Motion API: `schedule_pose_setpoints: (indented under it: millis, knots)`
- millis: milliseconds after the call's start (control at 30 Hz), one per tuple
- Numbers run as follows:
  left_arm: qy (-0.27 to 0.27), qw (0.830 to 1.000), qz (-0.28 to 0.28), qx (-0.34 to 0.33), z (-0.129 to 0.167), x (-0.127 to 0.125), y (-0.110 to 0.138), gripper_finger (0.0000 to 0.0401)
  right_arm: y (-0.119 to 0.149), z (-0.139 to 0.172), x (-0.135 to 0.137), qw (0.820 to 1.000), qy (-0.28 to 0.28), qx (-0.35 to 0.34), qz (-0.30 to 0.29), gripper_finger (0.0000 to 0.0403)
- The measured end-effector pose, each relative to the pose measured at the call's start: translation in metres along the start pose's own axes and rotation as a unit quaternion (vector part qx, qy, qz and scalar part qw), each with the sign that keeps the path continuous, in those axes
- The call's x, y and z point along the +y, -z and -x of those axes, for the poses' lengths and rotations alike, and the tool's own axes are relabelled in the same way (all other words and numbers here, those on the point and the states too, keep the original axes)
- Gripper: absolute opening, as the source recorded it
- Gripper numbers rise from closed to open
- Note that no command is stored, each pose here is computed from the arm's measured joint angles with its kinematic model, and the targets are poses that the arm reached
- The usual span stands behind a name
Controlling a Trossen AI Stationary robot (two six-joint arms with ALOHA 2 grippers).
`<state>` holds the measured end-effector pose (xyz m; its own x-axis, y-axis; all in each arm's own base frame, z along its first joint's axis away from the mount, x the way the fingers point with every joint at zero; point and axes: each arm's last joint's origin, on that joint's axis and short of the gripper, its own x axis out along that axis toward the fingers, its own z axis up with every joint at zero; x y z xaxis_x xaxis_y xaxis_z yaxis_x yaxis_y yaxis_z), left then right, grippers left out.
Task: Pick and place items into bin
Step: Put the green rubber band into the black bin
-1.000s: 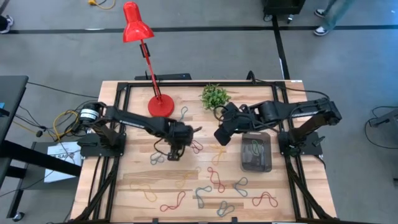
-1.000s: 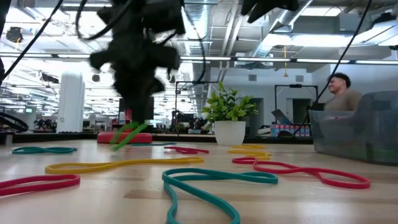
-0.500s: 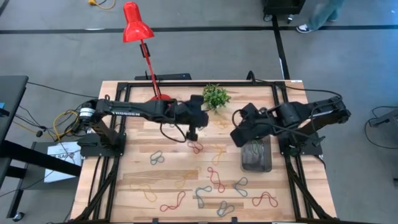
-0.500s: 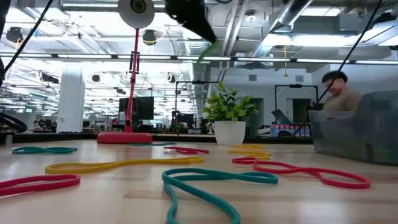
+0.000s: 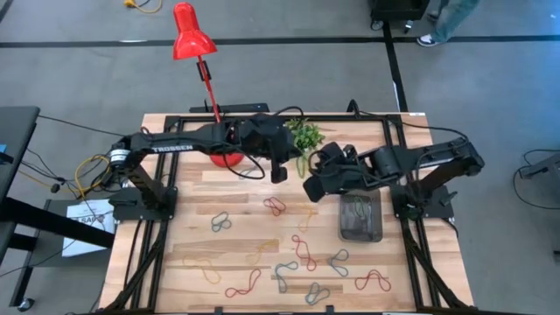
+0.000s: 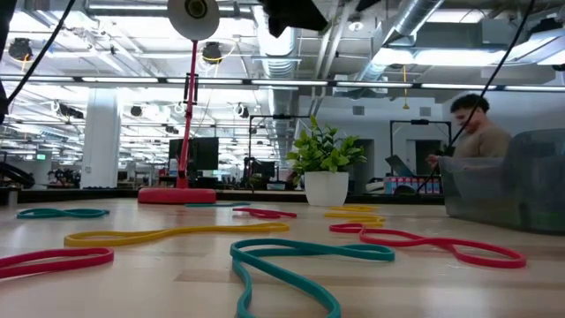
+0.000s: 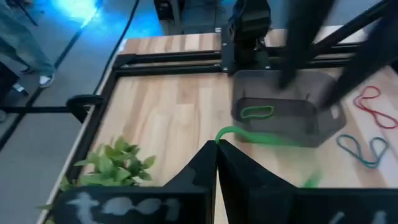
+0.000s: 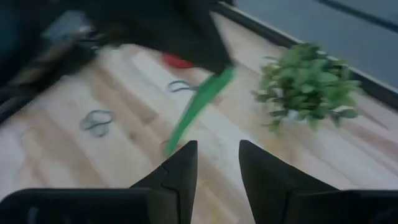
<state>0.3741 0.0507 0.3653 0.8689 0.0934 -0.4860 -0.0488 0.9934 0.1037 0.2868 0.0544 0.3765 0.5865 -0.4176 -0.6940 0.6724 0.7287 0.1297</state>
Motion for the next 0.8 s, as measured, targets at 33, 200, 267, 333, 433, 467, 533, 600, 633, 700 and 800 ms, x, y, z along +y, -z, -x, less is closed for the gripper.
schedule_pose_setpoints:
  millis: [33, 200, 267, 333, 433, 467, 533, 600, 633, 700, 800]
  knots:
    - [-0.001, 1.000, -0.004, -0.002, 0.001, -0.003, -0.002, 0.0000, -0.002, -0.003, 0.000, 1.000, 0.001, -0.004, -0.005, 0.0111]
    - [-0.034, 0.999, -0.031, 0.011, 0.001, -0.015, -0.002, 0.0000, -0.012, -0.014, 0.004, 1.000, -0.028, -0.013, -0.005, 0.0111]
    - [-0.047, 0.998, -0.034, 0.017, 0.001, -0.016, -0.002, 0.0000, -0.016, -0.017, 0.006, 0.999, -0.038, -0.017, -0.011, 0.0111]
    - [-0.057, 0.997, -0.035, 0.026, 0.002, -0.016, 0.000, 0.0000, -0.015, -0.020, 0.006, 0.999, -0.036, -0.012, -0.008, 0.0111]
    - [-0.058, 0.997, -0.036, 0.029, 0.002, -0.017, 0.000, 0.0000, -0.016, -0.020, 0.005, 0.999, -0.034, -0.013, -0.010, 0.0111]
    - [-0.057, 0.997, -0.036, 0.030, 0.002, -0.017, 0.000, 0.0000, -0.017, -0.020, 0.004, 0.999, -0.034, -0.013, -0.011, 0.0111]
    - [-0.054, 0.997, -0.036, 0.031, 0.002, -0.018, 0.001, 0.0000, -0.017, -0.021, 0.004, 0.999, -0.033, -0.013, -0.011, 0.0111]
    - [-0.050, 0.998, -0.038, 0.029, 0.002, -0.020, 0.000, 0.0000, -0.018, -0.021, 0.003, 0.999, -0.031, -0.013, -0.012, 0.0111]
    - [-0.049, 0.998, -0.039, 0.029, 0.002, -0.021, 0.000, 0.0000, -0.018, -0.022, 0.003, 0.999, -0.030, -0.013, -0.012, 0.0111]
    - [-0.056, 0.997, -0.046, 0.030, 0.002, -0.023, 0.000, 0.0000, -0.019, -0.023, 0.002, 0.999, -0.032, -0.008, -0.007, 0.0111]
    - [-0.060, 0.996, -0.050, 0.030, 0.002, -0.025, 0.000, 0.0000, -0.019, -0.023, 0.002, 0.999, -0.032, -0.008, 0.000, 0.0111]
